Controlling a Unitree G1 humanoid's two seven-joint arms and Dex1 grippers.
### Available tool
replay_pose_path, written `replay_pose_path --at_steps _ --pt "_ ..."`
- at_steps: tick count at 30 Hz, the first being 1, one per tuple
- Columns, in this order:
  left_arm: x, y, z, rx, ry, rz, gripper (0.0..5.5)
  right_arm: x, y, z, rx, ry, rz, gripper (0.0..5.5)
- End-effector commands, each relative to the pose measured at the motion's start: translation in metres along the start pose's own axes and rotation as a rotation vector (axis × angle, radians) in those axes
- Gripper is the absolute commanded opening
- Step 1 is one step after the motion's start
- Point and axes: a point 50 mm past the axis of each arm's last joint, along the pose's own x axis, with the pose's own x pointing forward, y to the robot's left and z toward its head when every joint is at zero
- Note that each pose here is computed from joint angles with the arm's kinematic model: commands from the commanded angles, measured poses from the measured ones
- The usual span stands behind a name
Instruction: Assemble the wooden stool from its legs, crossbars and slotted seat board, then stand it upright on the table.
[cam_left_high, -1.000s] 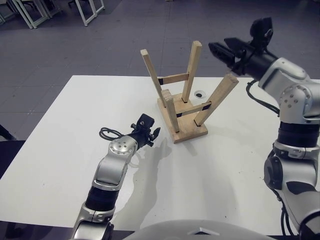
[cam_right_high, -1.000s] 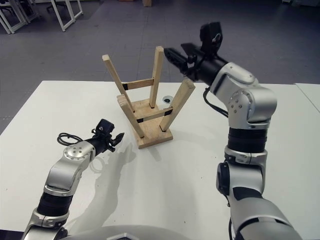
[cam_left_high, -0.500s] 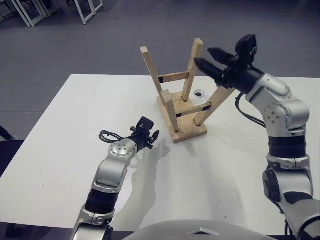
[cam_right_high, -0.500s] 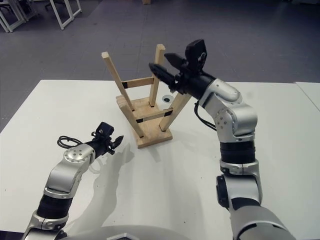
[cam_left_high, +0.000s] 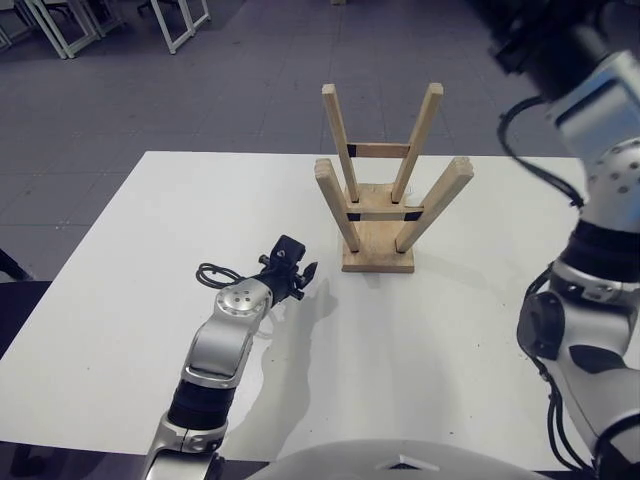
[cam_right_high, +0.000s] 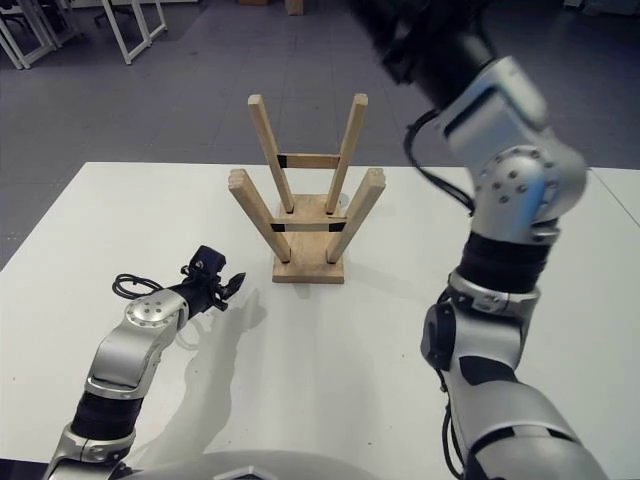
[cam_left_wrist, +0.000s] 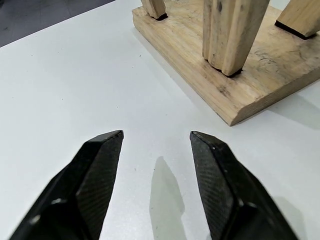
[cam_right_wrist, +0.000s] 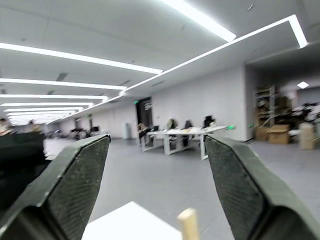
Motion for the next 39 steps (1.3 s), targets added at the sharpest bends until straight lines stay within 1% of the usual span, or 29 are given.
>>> replay_pose_path --at_steps 1,3,5,7,9,11,13,15,17,19,20,24,25,27,30,32,33,34,36,37,39 --pt "-0.012 0.022 0.013 -0.001 -0.066 0.111 2.49 -0.045 -0.065 -0.025 -0.152 0.203 -0.303 3.46" --pt "-0.021 0.038 0.016 0.001 -0.09 0.194 2.49 -0.075 -0.09 -0.057 -0.271 0.393 -0.38 3.46" --pt "-0.031 0.055 0.02 0.002 -0.132 0.301 2.49 -0.092 -0.092 -0.093 -0.312 0.54 -0.326 3.46" --pt "-0.04 0.069 0.021 -0.01 -0.164 0.409 2.49 -0.096 -0.088 -0.129 -0.321 0.627 -0.25 3.46" --pt "-0.043 0.076 0.018 -0.019 -0.171 0.46 2.49 -0.094 -0.082 -0.161 -0.307 0.675 -0.183 3.46" --pt "-0.043 0.075 0.015 -0.024 -0.166 0.454 2.49 -0.09 -0.076 -0.183 -0.305 0.694 -0.134 3.46" --pt "-0.041 0.071 0.012 -0.028 -0.159 0.436 2.49 -0.087 -0.068 -0.201 -0.332 0.728 -0.063 3.46" --pt "-0.04 0.069 0.012 -0.028 -0.158 0.425 2.49 -0.09 -0.061 -0.212 -0.383 0.755 0.024 3.46" --pt "-0.041 0.072 0.013 -0.023 -0.162 0.434 2.49 -0.091 -0.053 -0.212 -0.435 0.735 0.12 3.46" --pt "-0.043 0.078 0.014 -0.019 -0.17 0.46 2.49 -0.092 -0.037 -0.204 -0.49 0.678 0.256 3.46" --pt "-0.046 0.082 0.015 -0.019 -0.176 0.476 2.49 -0.092 -0.022 -0.198 -0.51 0.627 0.354 3.46" --pt "-0.052 0.092 0.018 -0.014 -0.198 0.536 2.49 -0.092 0.043 -0.166 -0.415 0.447 0.597 3.46" --pt "-0.053 0.094 0.018 -0.014 -0.199 0.543 2.49 -0.092 0.057 -0.158 -0.376 0.413 0.631 3.46" --pt "-0.053 0.096 0.017 -0.015 -0.197 0.548 2.49 -0.089 0.071 -0.145 -0.332 0.372 0.666 3.46" --pt "-0.051 0.093 0.016 -0.024 -0.196 0.547 2.49 -0.079 0.065 -0.138 -0.311 0.369 0.606 3.46" --pt "-0.049 0.091 0.015 -0.026 -0.194 0.538 2.49 -0.085 0.05 -0.141 -0.37 0.456 0.567 3.46" --pt "-0.047 0.088 0.013 -0.028 -0.179 0.52 2.49 -0.093 0.034 -0.146 -0.411 0.542 0.534 3.46" --pt "-0.045 0.083 0.01 -0.032 -0.15 0.478 2.49 -0.108 0.011 -0.151 -0.456 0.657 0.491 3.46" --pt "-0.042 0.074 0.007 -0.035 -0.113 0.401 2.49 -0.133 -0.024 -0.156 -0.526 0.832 0.437 3.46" --pt "-0.041 0.07 0.007 -0.034 -0.101 0.368 2.49 -0.142 -0.036 -0.158 -0.56 0.887 0.419 3.46" --pt "-0.039 0.064 0.01 -0.034 -0.096 0.336 2.49 -0.14 -0.058 -0.163 -0.596 0.912 0.327 3.46"
